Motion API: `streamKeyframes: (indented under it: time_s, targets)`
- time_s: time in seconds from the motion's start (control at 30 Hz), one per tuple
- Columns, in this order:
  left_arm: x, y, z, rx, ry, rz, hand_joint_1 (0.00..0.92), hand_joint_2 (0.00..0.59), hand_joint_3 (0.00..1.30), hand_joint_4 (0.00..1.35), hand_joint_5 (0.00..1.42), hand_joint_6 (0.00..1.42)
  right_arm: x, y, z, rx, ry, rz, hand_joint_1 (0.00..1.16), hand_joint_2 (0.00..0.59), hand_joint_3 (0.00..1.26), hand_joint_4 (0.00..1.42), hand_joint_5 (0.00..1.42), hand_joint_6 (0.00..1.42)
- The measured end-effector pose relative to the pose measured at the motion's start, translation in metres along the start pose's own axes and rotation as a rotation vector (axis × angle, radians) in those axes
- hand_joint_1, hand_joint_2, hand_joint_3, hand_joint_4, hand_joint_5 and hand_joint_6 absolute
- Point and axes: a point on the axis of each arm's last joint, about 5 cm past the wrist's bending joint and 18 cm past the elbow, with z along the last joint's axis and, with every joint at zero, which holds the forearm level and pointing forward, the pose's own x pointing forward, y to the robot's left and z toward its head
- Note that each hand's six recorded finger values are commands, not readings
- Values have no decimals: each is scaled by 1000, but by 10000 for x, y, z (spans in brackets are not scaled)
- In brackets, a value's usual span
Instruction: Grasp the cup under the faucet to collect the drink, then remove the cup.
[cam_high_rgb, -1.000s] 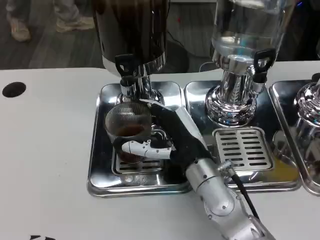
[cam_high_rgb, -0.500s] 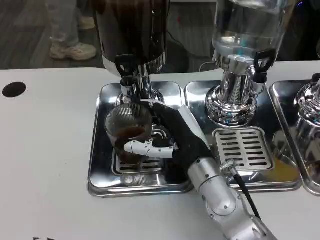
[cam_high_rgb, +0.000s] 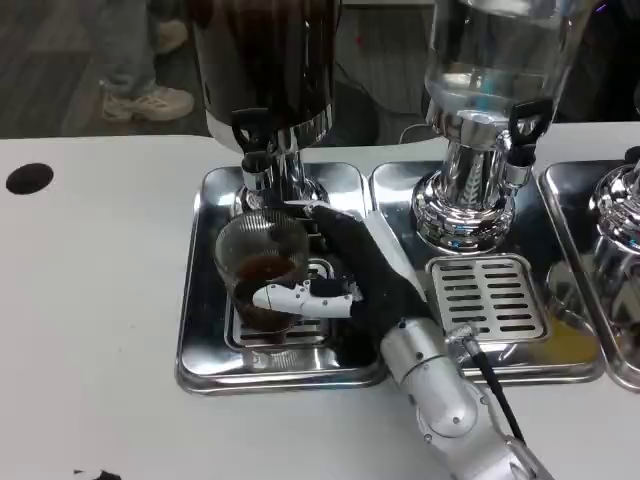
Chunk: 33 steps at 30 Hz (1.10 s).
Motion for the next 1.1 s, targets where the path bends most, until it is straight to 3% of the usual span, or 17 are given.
streamKeyframes:
  time_s: [0.23, 0.43, 0.87, 1.1]
  targets:
    - [41, -37, 6, -17, -3, -9, 0, 85, 345, 246, 329, 444, -48, -32, -8, 3, -3, 0, 827, 94, 401, 391, 417, 242]
    - [75, -54, 18, -27, -12, -14, 0, 85, 341, 246, 330, 444, -80, -58, 32, 3, -15, 16, 825, 94, 405, 392, 423, 243]
    - [161, -105, 40, -23, -33, -37, 0, 85, 337, 246, 330, 444, -209, -195, 91, -7, -22, 27, 828, 98, 408, 395, 424, 243]
    - [205, -118, 50, -27, -43, -44, 0, 85, 337, 246, 330, 444, -313, -272, 90, -10, -28, 39, 825, 102, 412, 397, 426, 243]
